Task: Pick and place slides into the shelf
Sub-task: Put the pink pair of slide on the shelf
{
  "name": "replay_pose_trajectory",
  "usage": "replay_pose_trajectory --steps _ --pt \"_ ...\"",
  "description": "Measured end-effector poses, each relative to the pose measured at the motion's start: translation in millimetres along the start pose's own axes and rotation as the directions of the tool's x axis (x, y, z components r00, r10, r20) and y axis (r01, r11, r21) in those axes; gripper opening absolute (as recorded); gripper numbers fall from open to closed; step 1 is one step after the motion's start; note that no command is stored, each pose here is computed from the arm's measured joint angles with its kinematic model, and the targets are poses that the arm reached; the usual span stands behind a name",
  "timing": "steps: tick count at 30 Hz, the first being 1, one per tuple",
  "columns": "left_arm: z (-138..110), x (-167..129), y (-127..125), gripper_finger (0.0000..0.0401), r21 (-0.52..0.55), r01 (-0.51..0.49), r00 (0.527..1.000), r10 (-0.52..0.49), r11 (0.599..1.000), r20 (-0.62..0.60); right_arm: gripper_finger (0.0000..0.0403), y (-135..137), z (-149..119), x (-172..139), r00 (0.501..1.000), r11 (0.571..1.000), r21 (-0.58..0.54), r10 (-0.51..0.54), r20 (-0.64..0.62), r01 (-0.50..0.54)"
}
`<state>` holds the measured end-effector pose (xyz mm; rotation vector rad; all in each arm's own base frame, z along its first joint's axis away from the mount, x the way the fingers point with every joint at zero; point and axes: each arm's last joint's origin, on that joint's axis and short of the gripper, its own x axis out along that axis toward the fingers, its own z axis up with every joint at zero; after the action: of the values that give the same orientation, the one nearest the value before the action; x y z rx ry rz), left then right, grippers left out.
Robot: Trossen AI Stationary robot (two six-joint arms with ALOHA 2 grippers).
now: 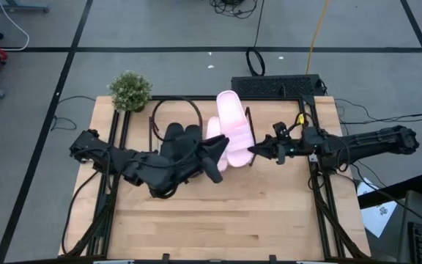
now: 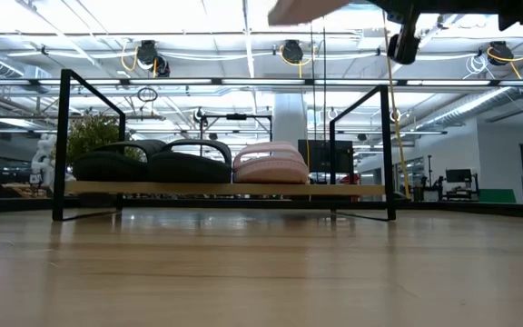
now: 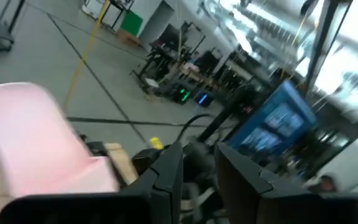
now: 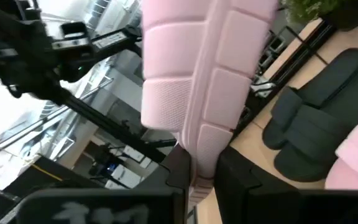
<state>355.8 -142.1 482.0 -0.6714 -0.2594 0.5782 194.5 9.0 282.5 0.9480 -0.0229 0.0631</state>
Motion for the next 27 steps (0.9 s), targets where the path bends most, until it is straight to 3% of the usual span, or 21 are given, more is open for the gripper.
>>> replay_pose_trajectory --steps 4,8,14,20,27 --pt "-8 9 12 0.0088 0.142 -0.020 0.997 0.031 0.990 -0.077 0.0035 0 0 2 1.000 1.000 0.002 0.010 -0.004 -0.010" --pt "-5 19 25 0.0088 0.215 0.012 0.984 0.027 0.976 -0.178 0.0035 -1 -1 2 1.000 1.000 0.003 -0.003 -0.012 0.003" --pt "22 34 50 0.0088 0.219 0.112 0.925 -0.021 0.969 -0.379 0.0035 -1 -3 2 0.999 1.000 0.017 0.007 -0.044 -0.006" --pt "68 38 79 0.0088 0.183 0.182 0.855 -0.063 0.966 -0.514 0.0035 -1 -3 1 0.998 1.000 0.021 0.010 -0.066 -0.009" --pt "75 64 104 0.0088 0.197 0.277 0.774 -0.097 0.940 -0.626 0.0035 -1 -3 1 0.998 0.999 0.042 0.008 -0.064 -0.005"
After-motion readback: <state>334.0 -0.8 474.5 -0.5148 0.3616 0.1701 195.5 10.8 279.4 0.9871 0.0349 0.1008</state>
